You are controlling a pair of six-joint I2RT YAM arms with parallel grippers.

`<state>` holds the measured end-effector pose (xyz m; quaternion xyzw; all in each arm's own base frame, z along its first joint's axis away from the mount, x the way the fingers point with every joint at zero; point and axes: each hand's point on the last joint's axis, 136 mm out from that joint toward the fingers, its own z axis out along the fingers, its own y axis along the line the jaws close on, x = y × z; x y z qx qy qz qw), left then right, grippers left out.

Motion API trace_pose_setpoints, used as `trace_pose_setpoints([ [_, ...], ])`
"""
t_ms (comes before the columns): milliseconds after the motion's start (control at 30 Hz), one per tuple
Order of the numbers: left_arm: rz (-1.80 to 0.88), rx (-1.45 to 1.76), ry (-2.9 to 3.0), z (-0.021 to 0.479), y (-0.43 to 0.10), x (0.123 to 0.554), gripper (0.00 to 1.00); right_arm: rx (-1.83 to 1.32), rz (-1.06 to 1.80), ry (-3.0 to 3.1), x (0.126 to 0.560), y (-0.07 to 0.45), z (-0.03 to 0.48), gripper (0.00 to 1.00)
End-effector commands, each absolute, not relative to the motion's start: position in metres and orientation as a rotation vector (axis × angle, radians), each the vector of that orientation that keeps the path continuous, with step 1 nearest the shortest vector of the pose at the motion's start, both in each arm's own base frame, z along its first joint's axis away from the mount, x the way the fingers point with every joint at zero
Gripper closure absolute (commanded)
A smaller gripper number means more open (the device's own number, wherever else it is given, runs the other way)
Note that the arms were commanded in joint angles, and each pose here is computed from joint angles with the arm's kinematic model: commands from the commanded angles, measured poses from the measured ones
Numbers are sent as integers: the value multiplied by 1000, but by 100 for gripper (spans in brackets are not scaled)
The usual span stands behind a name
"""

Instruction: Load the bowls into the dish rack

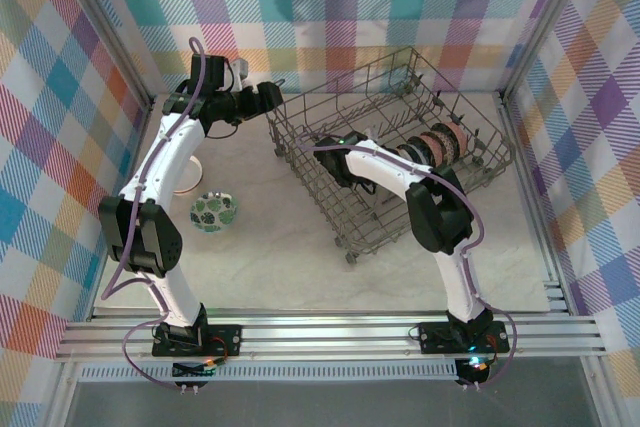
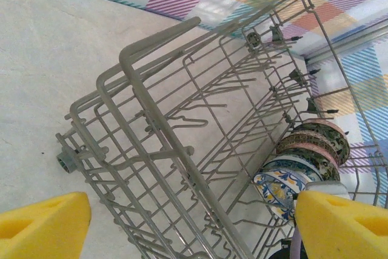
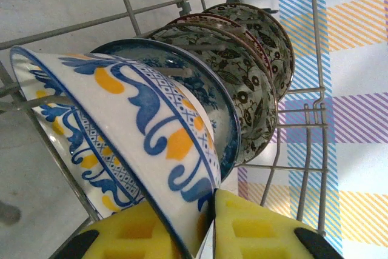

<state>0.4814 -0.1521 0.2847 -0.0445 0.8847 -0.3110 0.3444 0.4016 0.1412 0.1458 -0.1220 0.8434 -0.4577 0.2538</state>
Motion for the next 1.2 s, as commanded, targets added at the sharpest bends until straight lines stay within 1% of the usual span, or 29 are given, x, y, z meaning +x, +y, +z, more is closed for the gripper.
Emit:
trace_pose_setpoints([
  [0, -789, -143, 2290, 292, -146, 487, 13, -302, -1117, 2307, 408, 157, 139, 80],
  [67, -778, -151, 2298, 291, -144, 487, 13, -296, -1114, 2308, 408, 155, 139, 79],
  [333, -748, -178, 2330, 284, -140, 487, 13, -285, -1067, 2315, 411, 153, 150, 66],
  [567, -706, -250, 2359, 280, -132, 487, 13, -318, -990, 2300, 417, 158, 163, 46],
  [633, -682, -277, 2357, 282, -128, 486, 13, -316, -922, 2301, 420, 158, 169, 37],
  [733, -635, -331, 2353, 286, -119, 484, 13, -306, -794, 2297, 423, 161, 184, 30],
  [867, -561, -412, 2388, 290, -107, 477, 13, -343, -591, 2285, 419, 177, 204, 26],
  [967, -464, -493, 2434, 286, -92, 462, 12, -355, -453, 2270, 414, 187, 219, 24],
  [1167, -312, -725, 2499, 265, -63, 407, 12, -411, -198, 2264, 393, 204, 234, 22],
])
